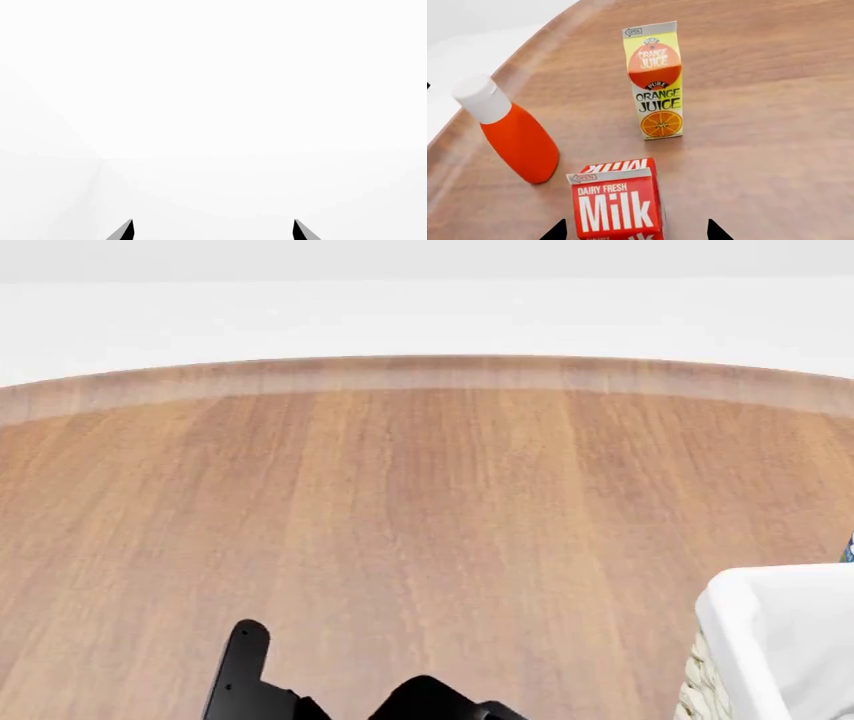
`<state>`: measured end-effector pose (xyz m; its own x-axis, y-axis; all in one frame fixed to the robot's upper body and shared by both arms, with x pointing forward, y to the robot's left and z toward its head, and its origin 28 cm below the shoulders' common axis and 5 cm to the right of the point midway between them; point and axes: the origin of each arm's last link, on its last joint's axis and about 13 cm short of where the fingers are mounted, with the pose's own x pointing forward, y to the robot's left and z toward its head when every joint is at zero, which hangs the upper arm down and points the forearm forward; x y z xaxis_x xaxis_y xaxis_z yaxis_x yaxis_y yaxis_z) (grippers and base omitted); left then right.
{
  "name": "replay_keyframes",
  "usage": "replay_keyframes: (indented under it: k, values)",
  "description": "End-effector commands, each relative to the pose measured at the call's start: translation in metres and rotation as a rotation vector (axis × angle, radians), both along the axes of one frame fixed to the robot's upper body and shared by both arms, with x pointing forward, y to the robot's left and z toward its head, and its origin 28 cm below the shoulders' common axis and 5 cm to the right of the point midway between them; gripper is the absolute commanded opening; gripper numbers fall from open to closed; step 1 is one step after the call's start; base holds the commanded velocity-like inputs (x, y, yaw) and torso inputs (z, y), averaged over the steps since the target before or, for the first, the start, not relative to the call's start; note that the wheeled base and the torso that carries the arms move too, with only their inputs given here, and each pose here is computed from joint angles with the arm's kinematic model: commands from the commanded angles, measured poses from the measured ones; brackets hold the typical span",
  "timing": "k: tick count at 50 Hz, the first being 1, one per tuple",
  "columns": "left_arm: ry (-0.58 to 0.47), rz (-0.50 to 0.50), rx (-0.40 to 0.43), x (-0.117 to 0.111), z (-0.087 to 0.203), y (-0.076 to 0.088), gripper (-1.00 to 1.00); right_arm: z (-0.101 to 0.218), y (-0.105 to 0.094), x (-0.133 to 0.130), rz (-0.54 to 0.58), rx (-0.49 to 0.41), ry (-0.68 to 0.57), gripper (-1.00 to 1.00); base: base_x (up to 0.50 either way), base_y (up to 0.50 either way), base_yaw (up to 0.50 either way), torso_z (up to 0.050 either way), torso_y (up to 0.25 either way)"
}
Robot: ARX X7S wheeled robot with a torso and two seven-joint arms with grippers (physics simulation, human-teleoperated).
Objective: Pick the milk and place it in the basket.
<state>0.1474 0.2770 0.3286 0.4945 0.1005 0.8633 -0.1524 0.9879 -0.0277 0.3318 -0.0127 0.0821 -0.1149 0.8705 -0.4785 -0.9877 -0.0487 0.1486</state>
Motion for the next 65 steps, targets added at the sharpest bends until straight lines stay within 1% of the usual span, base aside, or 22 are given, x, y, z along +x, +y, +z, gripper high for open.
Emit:
replay_keyframes:
  k: [1, 23, 33, 53, 54, 65]
  values:
    - [0.001, 0.0, -0.002, 0.0, -0.001, 0.0, 1.0, -0.012, 0.007, 0.002, 0.027, -0.02, 0.021, 1.0, 0.0, 0.0, 0.0, 0.0, 0.0]
    - [0.005, -0.001, -0.001, 0.001, -0.001, 0.0, 1.0, -0.037, 0.02, -0.003, 0.082, -0.022, 0.058, 1.0, 0.0, 0.0, 0.0, 0.0, 0.0]
    - [0.005, -0.002, -0.001, 0.001, -0.002, 0.0, 1.0, -0.047, 0.025, -0.003, 0.083, -0.018, 0.074, 1.0, 0.0, 0.0, 0.0, 0.0, 0.0]
    - [0.007, -0.001, -0.004, 0.001, -0.002, 0.0, 1.0, -0.06, 0.022, -0.008, 0.077, -0.028, 0.109, 1.0, 0.0, 0.0, 0.0, 0.0, 0.0]
    - [0.007, -0.001, -0.005, 0.001, -0.002, 0.0, 1.0, -0.061, 0.022, -0.008, 0.075, -0.025, 0.107, -1.0, 0.0, 0.0, 0.0, 0.0, 0.0]
    - [0.009, 0.001, -0.003, 0.002, -0.003, 0.001, 1.0, -0.06, 0.021, -0.007, 0.053, -0.018, 0.074, -1.0, 0.0, 0.0, 0.0, 0.0, 0.0]
